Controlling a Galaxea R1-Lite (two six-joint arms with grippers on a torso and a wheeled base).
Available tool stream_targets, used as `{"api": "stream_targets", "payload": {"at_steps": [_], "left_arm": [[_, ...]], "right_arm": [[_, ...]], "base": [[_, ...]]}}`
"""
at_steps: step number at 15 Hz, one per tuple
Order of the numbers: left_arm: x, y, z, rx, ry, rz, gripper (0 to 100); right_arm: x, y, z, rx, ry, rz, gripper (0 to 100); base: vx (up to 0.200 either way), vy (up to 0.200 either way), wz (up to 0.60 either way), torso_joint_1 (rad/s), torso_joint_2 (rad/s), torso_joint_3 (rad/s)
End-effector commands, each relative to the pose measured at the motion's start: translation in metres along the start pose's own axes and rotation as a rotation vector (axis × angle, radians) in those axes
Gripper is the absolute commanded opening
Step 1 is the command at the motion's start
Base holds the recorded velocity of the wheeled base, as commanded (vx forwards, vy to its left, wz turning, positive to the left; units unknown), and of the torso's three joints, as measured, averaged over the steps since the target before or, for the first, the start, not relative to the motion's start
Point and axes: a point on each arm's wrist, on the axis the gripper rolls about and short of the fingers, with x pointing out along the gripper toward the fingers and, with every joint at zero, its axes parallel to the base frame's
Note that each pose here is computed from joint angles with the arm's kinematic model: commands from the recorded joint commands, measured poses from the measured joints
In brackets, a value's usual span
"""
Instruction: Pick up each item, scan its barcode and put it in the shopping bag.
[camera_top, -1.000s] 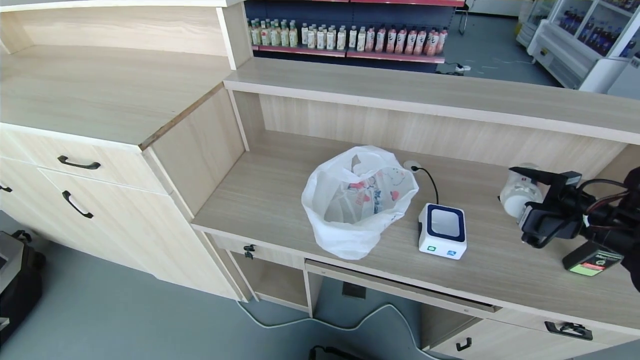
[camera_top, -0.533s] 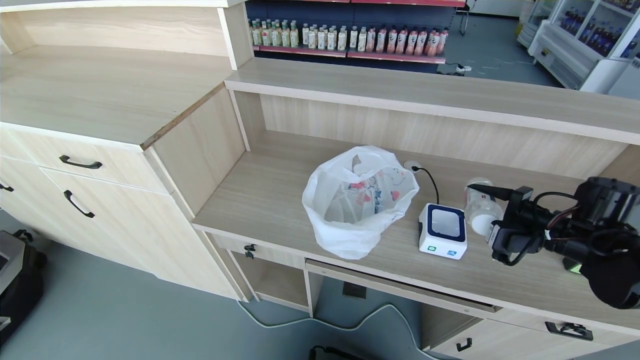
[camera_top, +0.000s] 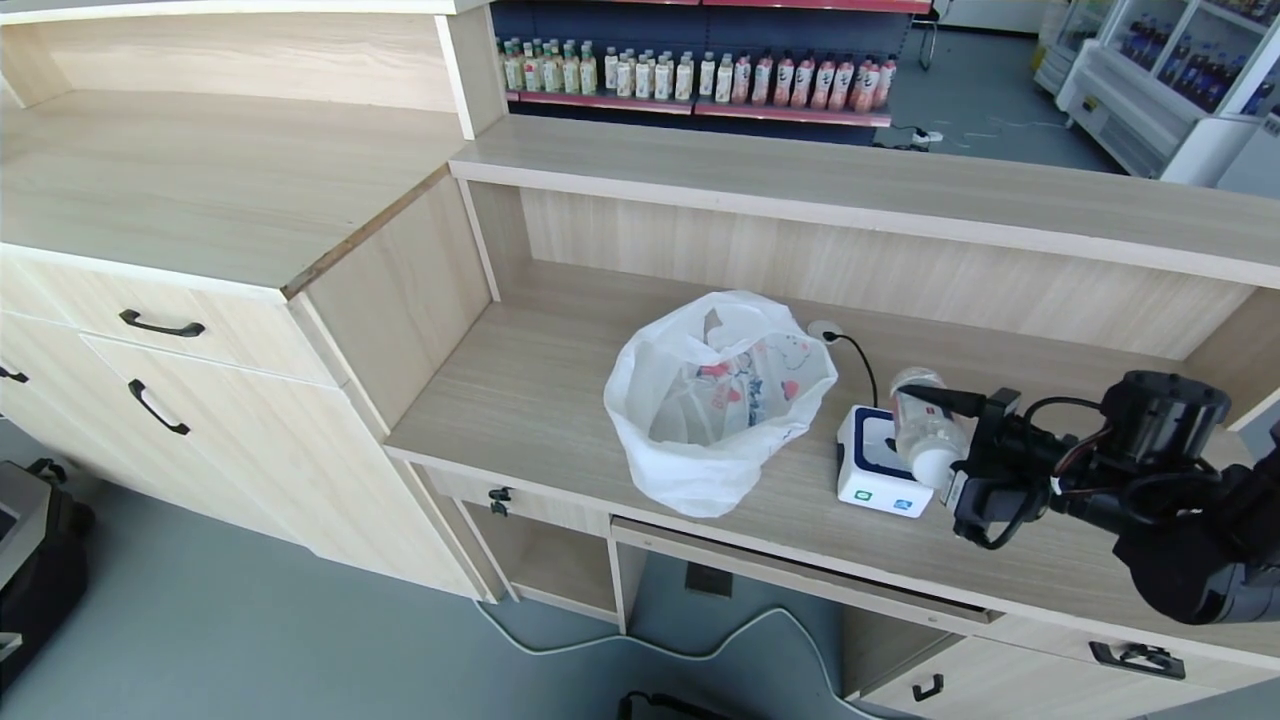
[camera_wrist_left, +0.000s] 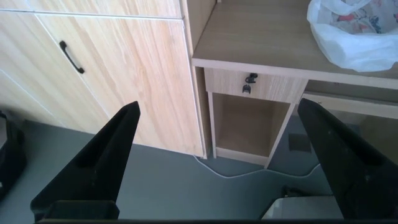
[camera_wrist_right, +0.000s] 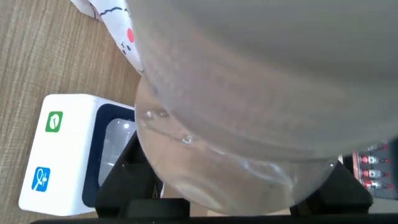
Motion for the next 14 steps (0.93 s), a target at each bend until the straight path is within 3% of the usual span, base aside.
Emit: {"api": "stream_targets", "payload": {"at_steps": [1,14], "left_arm": [[0.0,0.0,0.0,0.0,0.0,0.0,100],[0.0,0.0,0.0,0.0,0.0,0.0,100]], "right_arm": [[0.005,0.007,0.004,0.013,-0.033,0.019,0],[0.018,0.02,-0.003,0.011,-0.074,0.014,0]], "base": [[0.0,0.0,0.0,0.0,0.0,0.0],[0.0,0.0,0.0,0.0,0.0,0.0]]}}
